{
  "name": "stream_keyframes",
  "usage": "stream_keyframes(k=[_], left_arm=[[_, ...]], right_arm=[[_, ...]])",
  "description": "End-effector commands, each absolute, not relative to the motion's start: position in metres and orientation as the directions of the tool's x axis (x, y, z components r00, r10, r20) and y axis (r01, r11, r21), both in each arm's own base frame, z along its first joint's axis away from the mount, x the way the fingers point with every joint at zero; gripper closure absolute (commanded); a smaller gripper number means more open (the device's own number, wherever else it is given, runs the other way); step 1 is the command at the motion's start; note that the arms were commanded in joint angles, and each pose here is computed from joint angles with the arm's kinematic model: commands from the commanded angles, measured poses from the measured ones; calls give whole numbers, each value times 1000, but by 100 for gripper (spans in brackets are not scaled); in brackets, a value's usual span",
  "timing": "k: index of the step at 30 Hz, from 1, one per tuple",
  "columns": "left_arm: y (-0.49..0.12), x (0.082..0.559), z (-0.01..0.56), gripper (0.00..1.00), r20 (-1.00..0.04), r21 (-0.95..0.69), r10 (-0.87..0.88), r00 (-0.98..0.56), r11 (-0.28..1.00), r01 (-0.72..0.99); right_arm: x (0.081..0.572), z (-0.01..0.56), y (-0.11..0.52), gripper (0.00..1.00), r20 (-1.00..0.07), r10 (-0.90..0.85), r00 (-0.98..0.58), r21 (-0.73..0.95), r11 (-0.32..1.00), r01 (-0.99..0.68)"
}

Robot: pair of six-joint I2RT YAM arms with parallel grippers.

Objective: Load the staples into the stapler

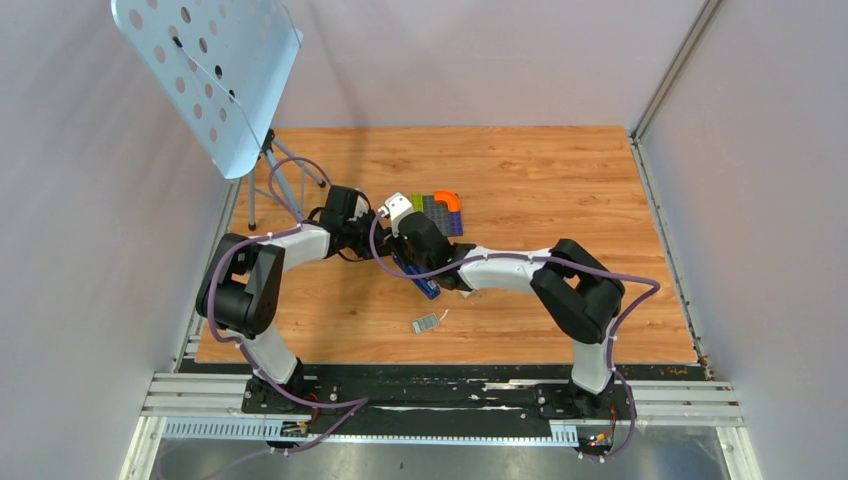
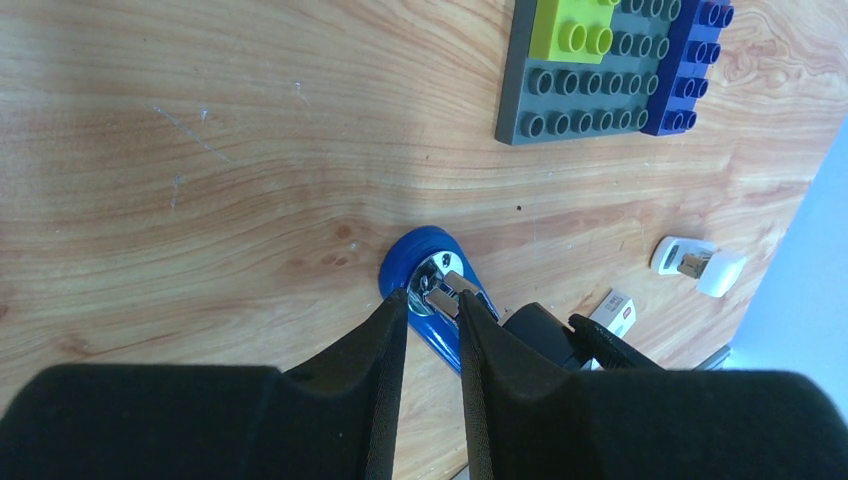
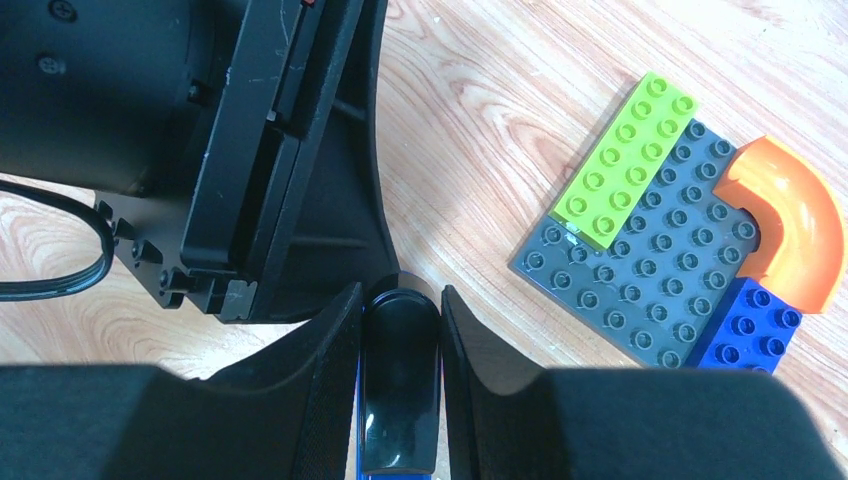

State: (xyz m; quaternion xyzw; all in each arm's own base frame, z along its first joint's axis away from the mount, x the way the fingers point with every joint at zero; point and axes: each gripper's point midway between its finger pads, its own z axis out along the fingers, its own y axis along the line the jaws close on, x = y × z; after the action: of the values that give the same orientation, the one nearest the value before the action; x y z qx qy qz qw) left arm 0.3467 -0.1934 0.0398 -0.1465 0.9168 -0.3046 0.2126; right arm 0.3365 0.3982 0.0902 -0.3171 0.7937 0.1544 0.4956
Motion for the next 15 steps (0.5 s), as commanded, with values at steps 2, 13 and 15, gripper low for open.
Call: stream_keyframes(k=[2,13,15], left_arm=[[-169,380,60,73,-405,-591,-482,-777,786,-180],[-169,381,56,86,-385,-631,-520,-763,751,-193],[-167,381,56,89,-390,-627,-518,-762,755,-193]], right_arm=[[330,41,361,100,-771,-510,-380,-150,726,-671],[332,38,356,100,-772,-504,-388,-127,720,-682],[331,37,355,100,-773,-500,-389,-122,720,-683]])
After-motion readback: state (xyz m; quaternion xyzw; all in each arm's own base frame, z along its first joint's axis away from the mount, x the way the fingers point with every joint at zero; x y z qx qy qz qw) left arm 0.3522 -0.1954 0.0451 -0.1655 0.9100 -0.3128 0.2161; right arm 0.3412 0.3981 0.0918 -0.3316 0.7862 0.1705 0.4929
